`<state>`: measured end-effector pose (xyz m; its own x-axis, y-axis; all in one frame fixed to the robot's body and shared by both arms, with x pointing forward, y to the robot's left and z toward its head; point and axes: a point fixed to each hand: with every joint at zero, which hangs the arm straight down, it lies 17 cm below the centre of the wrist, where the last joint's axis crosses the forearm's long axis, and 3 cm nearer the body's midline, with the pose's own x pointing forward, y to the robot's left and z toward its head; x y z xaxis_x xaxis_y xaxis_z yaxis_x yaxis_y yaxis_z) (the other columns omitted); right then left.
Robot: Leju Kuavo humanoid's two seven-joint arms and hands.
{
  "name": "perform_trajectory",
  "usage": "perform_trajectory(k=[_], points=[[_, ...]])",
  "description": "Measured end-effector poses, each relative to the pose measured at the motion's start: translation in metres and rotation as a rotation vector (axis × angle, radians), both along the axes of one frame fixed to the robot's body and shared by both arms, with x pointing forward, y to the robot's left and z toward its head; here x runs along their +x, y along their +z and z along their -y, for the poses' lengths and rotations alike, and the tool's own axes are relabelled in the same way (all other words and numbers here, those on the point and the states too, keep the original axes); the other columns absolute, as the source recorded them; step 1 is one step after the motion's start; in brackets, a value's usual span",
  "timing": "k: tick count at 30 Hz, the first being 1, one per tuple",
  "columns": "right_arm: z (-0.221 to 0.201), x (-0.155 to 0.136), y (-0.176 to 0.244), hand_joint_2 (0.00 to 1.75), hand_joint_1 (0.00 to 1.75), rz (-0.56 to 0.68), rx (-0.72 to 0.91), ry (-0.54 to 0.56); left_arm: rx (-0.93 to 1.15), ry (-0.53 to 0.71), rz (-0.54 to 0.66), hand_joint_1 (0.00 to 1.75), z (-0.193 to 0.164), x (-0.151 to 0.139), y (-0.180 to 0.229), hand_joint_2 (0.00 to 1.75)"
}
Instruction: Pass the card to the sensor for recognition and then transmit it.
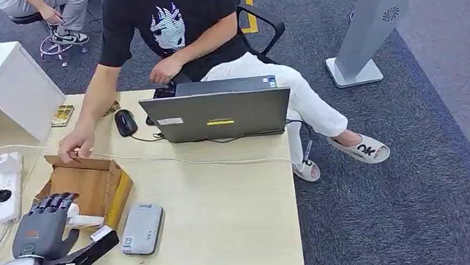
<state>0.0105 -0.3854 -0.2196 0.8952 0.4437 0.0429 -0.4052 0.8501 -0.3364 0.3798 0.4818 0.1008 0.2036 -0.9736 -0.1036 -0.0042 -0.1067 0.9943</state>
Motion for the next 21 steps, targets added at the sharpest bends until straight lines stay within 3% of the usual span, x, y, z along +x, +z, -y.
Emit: perform_trajectory(k=[21], points=[[-0.003, -0.003, -0.004, 1.75, 0.0, -0.014, 0.013, -0.014, -0.012, 0.011, -0.039, 1.75, -0.001, 0.0, -0.017, 1.75]])
